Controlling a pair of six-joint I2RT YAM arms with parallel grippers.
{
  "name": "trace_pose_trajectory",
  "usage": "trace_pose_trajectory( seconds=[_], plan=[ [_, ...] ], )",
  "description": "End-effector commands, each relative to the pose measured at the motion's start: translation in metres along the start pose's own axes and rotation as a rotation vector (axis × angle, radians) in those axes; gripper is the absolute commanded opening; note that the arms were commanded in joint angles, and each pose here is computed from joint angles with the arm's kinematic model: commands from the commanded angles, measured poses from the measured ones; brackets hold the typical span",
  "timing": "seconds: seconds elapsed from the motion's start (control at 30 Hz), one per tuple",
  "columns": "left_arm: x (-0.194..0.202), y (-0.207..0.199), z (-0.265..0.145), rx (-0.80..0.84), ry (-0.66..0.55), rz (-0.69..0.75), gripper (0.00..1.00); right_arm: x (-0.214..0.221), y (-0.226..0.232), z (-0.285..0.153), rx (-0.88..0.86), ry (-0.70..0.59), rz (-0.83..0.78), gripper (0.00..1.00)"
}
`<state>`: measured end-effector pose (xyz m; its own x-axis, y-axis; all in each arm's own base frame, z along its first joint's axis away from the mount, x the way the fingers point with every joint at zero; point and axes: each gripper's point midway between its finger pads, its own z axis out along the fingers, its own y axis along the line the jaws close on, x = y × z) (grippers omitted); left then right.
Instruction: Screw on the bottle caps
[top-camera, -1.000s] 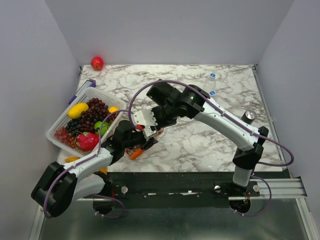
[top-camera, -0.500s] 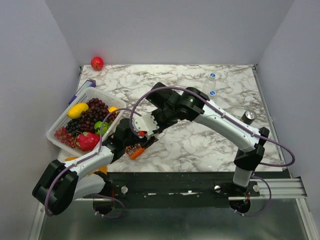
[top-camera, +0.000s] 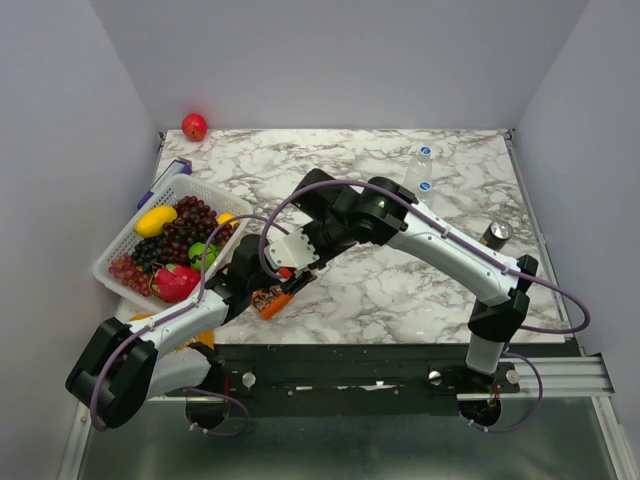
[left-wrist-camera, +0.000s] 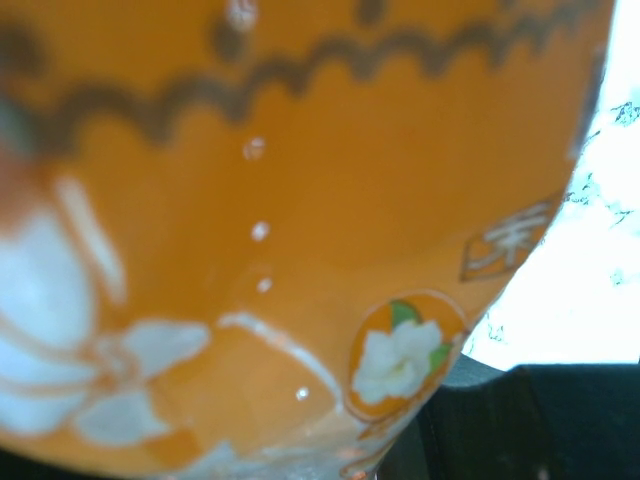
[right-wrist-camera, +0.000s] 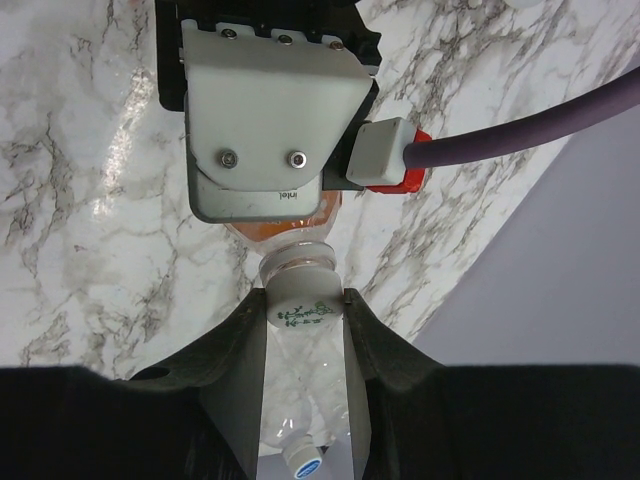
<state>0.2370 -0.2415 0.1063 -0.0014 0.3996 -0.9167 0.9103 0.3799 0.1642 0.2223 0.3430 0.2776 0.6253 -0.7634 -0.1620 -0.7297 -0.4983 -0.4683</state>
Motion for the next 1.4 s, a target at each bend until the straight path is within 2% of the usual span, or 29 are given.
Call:
trace_pose_trajectory(
  seconds=[0.0,0.47,0.7,0.83,1.13,1.17,1.37],
  plan=[
    [-0.041,0.002,0.001,0.019,-0.143,0.104,0.0,0.016,0.031,-0.003,-0.127,0.094,0.002,0.36],
    [-0.04,-0.007,0.0,0.054,-0.154,0.09,0.0,0.018,0.029,-0.006,-0.076,0.091,0.043,0.48],
    [-0.04,-0.007,0.001,0.055,-0.154,0.086,0.0,0.019,0.029,-0.006,-0.068,0.09,0.058,0.49],
    [-0.04,-0.007,0.001,0.055,-0.157,0.087,0.0,0.02,0.027,-0.007,-0.052,0.1,0.061,0.55],
    [-0.039,-0.01,0.002,0.07,-0.157,0.066,0.0,0.013,0.016,-0.02,-0.003,-0.005,0.131,0.74],
    [-0.039,-0.011,0.001,0.076,-0.158,0.063,0.0,0.015,0.013,-0.021,0.002,-0.017,0.152,0.87],
    [-0.037,-0.012,0.002,0.078,-0.157,0.04,0.0,0.006,0.003,-0.046,0.011,-0.19,0.268,0.99]
  ],
)
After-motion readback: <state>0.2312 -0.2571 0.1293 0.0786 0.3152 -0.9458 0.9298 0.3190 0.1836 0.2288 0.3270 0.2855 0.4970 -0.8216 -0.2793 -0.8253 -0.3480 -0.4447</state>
